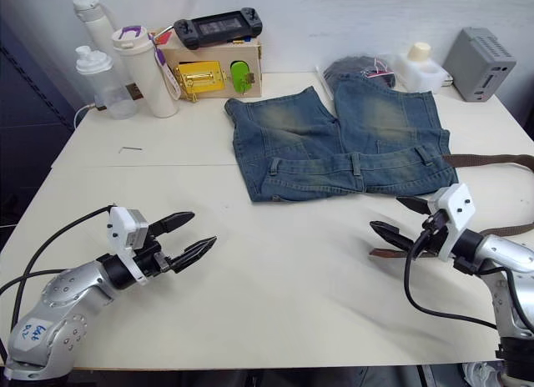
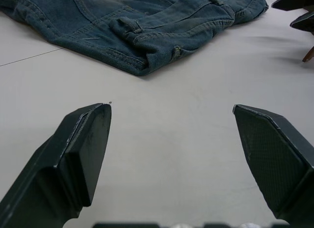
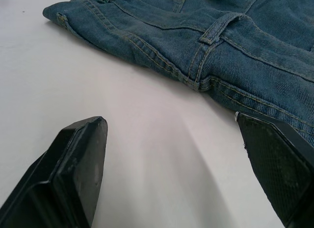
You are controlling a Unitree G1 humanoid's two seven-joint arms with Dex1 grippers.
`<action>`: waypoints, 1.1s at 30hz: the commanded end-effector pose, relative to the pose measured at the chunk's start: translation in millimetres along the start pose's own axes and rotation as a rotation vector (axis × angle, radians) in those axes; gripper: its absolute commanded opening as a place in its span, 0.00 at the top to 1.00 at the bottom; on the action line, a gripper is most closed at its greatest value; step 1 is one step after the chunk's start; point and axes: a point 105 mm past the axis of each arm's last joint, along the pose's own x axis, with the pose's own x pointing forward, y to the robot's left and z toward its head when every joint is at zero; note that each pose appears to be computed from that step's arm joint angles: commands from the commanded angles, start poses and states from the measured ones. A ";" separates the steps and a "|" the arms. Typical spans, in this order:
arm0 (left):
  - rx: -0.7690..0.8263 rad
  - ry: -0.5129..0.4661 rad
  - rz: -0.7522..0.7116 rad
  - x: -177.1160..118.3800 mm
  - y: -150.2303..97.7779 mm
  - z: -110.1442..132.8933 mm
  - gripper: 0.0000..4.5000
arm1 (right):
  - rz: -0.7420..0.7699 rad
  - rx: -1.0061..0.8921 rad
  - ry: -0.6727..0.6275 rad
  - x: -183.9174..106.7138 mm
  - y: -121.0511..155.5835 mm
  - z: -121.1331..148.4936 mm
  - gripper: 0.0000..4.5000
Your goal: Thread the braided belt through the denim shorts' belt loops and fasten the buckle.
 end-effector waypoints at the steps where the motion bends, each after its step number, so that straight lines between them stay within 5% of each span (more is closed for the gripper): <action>1: 0.042 -0.031 -0.016 -0.8 -3.4 10.8 0.04 | -0.012 -0.037 -0.034 -4.4 -3.6 14.9 0.00; 28: 0.051 -0.012 -0.069 -3.4 -5.6 12.3 0.04 | 0.096 0.006 0.144 -53.8 0.7 1.9 0.00; 33: 0.057 -0.003 -0.077 -4.0 -5.2 13.0 0.04 | 0.241 -0.016 0.296 -64.5 0.4 -5.8 0.00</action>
